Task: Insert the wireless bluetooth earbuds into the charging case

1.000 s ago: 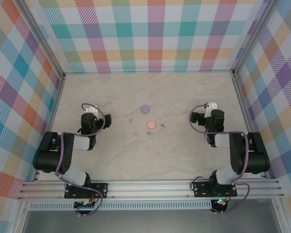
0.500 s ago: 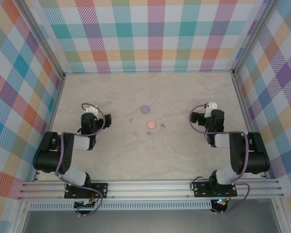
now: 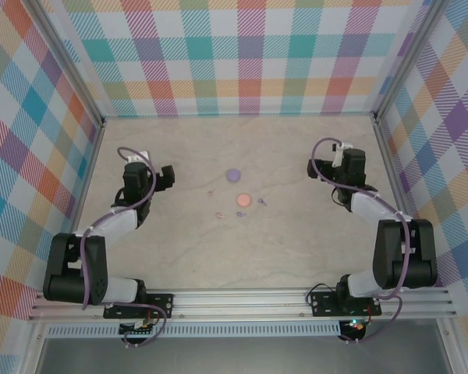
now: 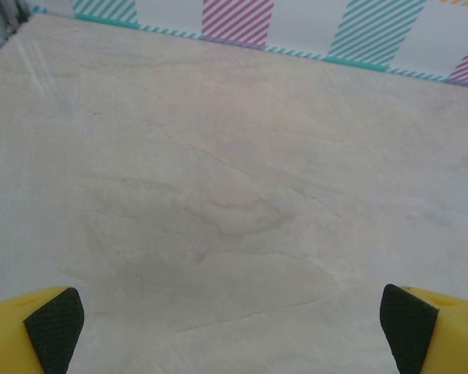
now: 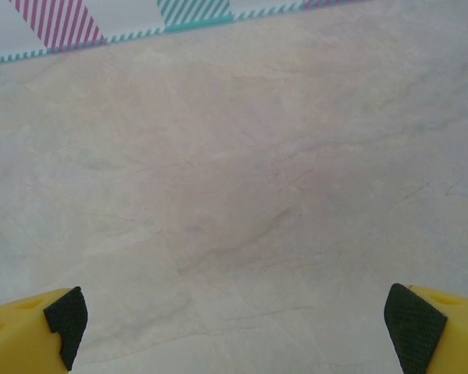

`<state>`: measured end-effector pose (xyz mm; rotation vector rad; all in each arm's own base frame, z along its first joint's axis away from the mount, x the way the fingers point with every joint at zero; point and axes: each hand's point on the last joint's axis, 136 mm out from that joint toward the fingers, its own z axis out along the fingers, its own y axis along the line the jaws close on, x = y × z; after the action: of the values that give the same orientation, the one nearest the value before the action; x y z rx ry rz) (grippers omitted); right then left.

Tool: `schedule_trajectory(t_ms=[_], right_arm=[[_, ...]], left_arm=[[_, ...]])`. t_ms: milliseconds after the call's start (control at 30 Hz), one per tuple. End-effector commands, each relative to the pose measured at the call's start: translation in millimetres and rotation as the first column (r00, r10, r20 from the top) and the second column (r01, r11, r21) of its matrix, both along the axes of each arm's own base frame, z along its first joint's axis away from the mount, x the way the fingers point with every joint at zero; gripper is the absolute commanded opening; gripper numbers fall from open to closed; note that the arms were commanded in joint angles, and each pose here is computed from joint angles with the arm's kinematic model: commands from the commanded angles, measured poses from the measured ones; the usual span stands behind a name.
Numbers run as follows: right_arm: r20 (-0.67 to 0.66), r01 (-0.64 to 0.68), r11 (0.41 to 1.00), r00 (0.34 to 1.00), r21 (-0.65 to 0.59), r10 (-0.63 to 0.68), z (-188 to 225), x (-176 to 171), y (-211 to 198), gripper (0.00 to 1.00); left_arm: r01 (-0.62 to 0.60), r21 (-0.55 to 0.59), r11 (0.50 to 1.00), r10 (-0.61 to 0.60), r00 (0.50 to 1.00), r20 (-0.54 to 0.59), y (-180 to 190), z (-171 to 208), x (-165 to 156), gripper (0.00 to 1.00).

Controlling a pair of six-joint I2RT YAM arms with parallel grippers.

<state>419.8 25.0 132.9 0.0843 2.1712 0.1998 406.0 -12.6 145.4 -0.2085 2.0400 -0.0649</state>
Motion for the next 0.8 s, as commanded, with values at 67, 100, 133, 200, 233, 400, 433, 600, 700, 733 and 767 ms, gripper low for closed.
schedule_trajectory(t_ms=[67, 100, 133, 200, 233, 400, 433, 600, 700, 733, 767], right_arm=[[-0.255, 0.002, 0.986, 0.966, 0.167, 0.041, -21.4, -24.6, 20.0, 1.0], [-0.271, -0.006, 0.98, 0.961, 0.197, 0.06, -21.3, -24.0, 25.2, 1.0], [-0.289, -0.016, 0.972, 0.953, 0.236, 0.086, -21.2, -23.5, 32.5, 1.0], [-0.307, -0.036, 0.953, 0.942, 0.302, 0.133, -20.2, -20.6, 46.5, 1.0], [-0.312, -0.053, 0.946, 0.937, 0.321, 0.158, -20.3, -20.1, 53.6, 1.0], [-0.325, -0.152, 0.909, 0.9, 0.388, 0.289, -15.0, -15.2, 95.0, 1.0], [-0.33, -0.166, 0.902, 0.891, 0.399, 0.31, -14.9, -14.5, 101.9, 1.0], [-0.35, -0.242, 0.87, 0.843, 0.43, 0.408, -17.6, -11.1, 142.8, 0.99], [-0.362, -0.28, 0.848, 0.811, 0.45, 0.46, -20.8, -8.8, 165.7, 0.92], [-0.365, -0.29, 0.84, 0.8, 0.458, 0.476, -21.0, -7.7, 172.0, 0.9], [-0.378, -0.294, 0.837, 0.788, 0.462, 0.486, -24.2, -6.9, 178.0, 0.88]], left_arm=[[0.041, -0.185, 0.982, -0.069, 0.986, -0.15, -21.6, 11.3, -7.1, 1.0], [0.059, -0.222, 0.973, -0.097, 0.981, -0.166, -29.0, 13.0, -6.9, 1.0], [0.08, -0.269, 0.96, -0.131, 0.976, -0.175, -37.8, 16.3, -5.4, 1.0], [0.111, -0.36, 0.926, -0.193, 0.96, -0.201, -55.3, 18.3, -4.6, 1.0], [0.121, -0.388, 0.914, -0.216, 0.953, -0.211, -62.1, 17.9, -4.1, 1.0], [0.163, -0.49, 0.856, -0.32, 0.912, -0.256, -101.0, 13.5, -6.8, 1.0], [0.17, -0.5, 0.849, -0.334, 0.906, -0.259, -106.8, 12.3, -7.0, 0.99], [0.18, -0.545, 0.819, -0.385, 0.877, -0.288, -132.7, 3.1, -1.1, 0.88], [0.178, -0.567, 0.804, -0.411, 0.855, -0.315, -147.4, -5.1, 4.5, 0.81], [0.185, -0.572, 0.799, -0.424, 0.848, -0.318, -153.0, -7.1, 6.2, 0.79], [0.194, -0.579, 0.792, -0.44, 0.839, -0.32, -160.1, -9.3, 8.6, 0.77]])
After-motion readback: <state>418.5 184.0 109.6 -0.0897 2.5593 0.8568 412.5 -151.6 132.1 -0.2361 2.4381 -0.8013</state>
